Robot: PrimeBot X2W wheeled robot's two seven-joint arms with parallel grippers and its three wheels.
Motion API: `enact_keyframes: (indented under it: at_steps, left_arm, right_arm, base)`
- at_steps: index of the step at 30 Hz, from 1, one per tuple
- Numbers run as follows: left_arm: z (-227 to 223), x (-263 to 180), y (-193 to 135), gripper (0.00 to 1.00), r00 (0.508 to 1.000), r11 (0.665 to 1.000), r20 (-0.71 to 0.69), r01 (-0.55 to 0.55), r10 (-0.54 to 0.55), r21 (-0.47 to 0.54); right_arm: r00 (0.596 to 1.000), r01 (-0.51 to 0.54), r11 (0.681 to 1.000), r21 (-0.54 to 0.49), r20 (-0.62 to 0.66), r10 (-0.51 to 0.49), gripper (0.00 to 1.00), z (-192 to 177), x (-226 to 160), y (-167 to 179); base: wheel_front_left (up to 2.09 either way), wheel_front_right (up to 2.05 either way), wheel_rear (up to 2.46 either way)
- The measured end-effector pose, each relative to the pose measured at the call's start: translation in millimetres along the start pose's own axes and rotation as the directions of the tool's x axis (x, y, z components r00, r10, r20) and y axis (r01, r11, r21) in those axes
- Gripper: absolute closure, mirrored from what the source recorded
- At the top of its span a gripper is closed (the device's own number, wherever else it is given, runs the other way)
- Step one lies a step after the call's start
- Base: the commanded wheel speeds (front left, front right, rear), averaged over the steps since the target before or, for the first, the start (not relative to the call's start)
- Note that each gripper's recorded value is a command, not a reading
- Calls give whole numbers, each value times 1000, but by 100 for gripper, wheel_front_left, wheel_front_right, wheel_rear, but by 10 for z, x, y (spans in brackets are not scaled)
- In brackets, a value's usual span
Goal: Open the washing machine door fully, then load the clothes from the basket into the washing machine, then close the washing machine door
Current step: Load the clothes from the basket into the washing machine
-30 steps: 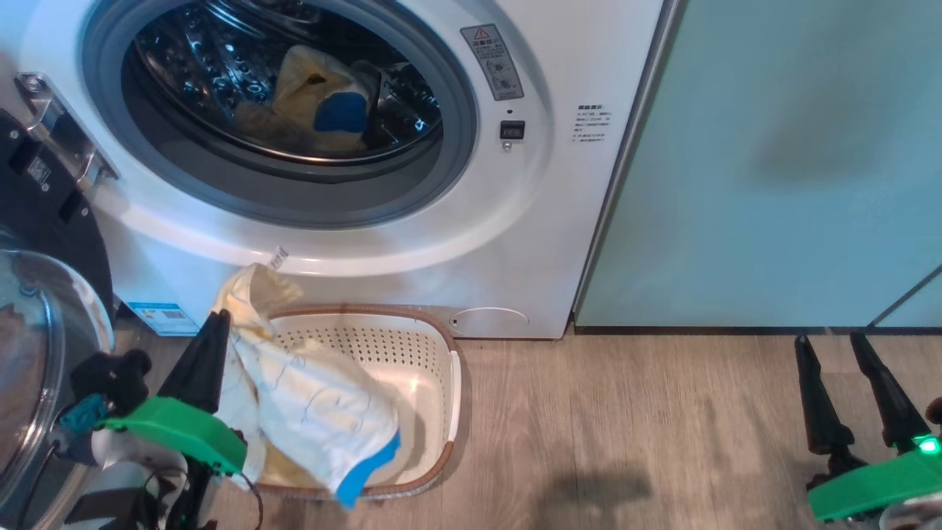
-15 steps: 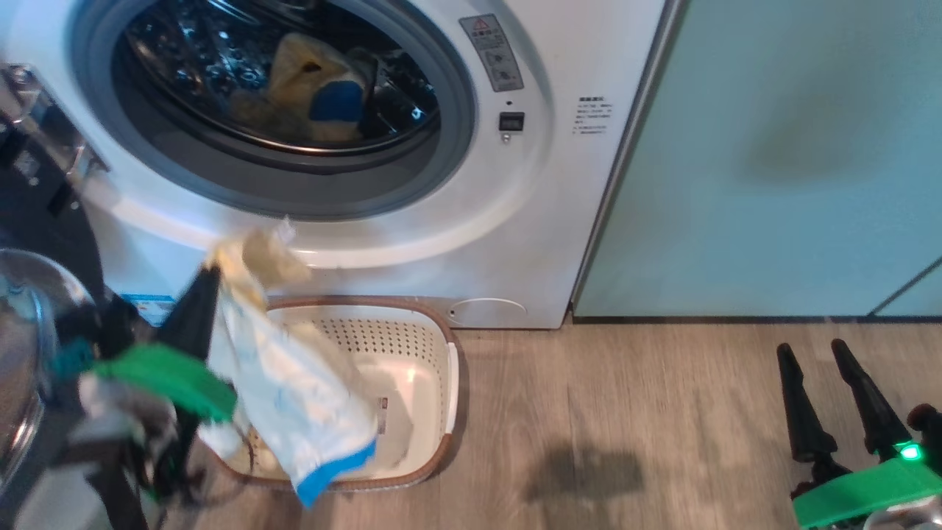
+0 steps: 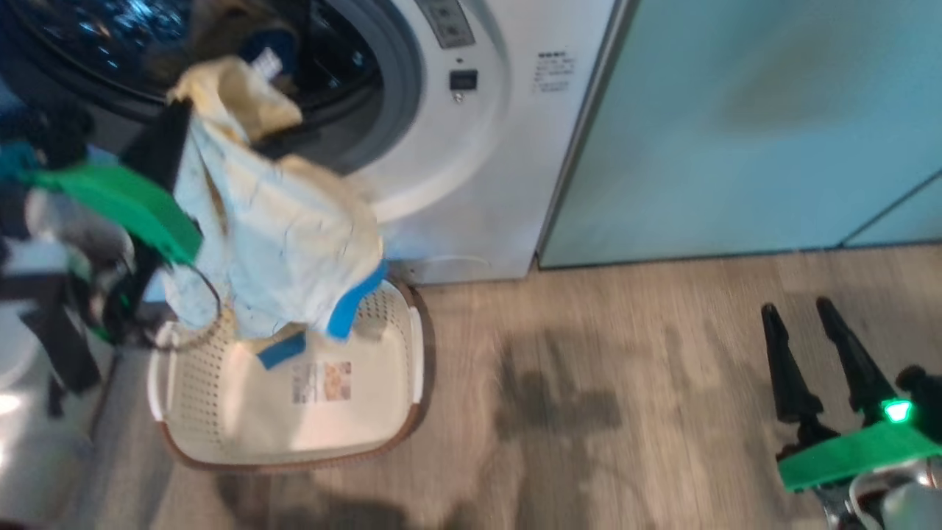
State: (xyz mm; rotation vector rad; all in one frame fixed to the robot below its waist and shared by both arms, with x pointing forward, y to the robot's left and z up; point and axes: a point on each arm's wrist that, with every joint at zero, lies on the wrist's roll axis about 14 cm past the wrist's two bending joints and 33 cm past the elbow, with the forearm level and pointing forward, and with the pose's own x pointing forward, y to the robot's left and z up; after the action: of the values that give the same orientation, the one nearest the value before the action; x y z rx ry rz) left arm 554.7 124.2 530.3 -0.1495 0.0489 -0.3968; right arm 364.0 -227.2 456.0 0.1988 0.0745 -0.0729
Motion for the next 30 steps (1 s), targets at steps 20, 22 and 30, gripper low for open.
enact_keyframes:
  at_steps: [20,22,30]
  left_arm:
    - [-593,1346,244,100,982,999,-188,36,-29,35]
    - [-645,1474,299,100,982,999,-187,27,-18,44]
    - [-781,1889,577,100,992,997,-114,-40,47,64]
  right_arm:
    - [993,85,996,-23,-84,-87,0,-298,341,-250]
    - [991,91,995,-28,-94,-93,0,-338,378,-269]
    - [987,106,994,-41,-119,-110,0,-462,533,-318]
  base:
    - [0,0,0]
    - [0,0,0]
    - [0,0,0]
